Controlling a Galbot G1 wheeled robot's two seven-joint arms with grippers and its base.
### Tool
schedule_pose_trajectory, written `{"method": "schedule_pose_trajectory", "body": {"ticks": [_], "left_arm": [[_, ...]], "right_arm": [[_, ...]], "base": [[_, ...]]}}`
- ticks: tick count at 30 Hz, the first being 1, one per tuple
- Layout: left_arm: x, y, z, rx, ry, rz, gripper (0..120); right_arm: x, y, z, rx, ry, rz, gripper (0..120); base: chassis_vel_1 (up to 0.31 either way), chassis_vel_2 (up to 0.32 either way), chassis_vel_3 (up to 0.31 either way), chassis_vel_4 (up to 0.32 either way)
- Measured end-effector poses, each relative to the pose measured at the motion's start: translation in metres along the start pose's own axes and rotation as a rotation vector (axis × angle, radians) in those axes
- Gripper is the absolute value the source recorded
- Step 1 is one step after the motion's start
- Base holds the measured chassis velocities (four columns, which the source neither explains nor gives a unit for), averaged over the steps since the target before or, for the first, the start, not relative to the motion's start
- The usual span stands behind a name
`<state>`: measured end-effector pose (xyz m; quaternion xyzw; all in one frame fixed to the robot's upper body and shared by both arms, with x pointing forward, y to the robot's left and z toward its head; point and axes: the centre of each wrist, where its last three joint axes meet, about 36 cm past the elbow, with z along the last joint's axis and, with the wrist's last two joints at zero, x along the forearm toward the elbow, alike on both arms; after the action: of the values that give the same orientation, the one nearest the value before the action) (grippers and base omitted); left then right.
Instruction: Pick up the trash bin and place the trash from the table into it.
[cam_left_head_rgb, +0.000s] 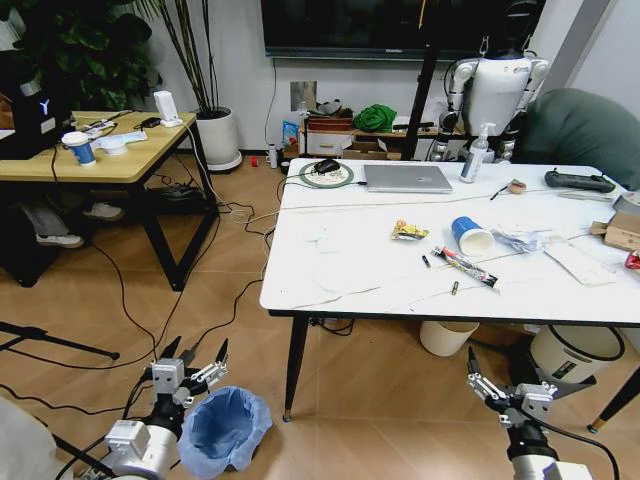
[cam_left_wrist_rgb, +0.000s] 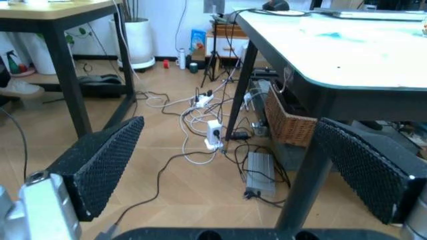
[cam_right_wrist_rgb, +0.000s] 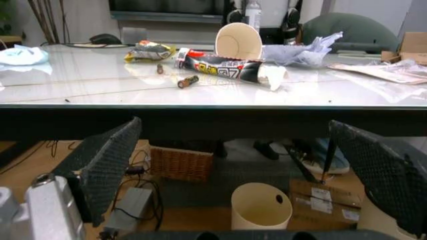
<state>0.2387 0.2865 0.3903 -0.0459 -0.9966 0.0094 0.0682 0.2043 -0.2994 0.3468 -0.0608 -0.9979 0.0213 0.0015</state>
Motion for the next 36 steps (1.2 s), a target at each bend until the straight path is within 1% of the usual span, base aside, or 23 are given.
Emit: {"method": "schedule_pose_trajectory", "body": {"ticks": [9,36], "left_arm": [[0.0008,-0.0032,0.0046,0.004,0.017,0.014,100],[0.0006,-0.0009,0.0086,0.011,0.029,0.013,100]], "right_arm": [[-0.0002,-0.0007,-0.0023,-0.003,-0.006,0.005,100],[-0.0027,-0.0029,-0.0004,-0.008,-0.012,0.023,100]], "base": [[0.000,0.000,0.000,0.000],[0.000,0.000,0.000,0.000]]}}
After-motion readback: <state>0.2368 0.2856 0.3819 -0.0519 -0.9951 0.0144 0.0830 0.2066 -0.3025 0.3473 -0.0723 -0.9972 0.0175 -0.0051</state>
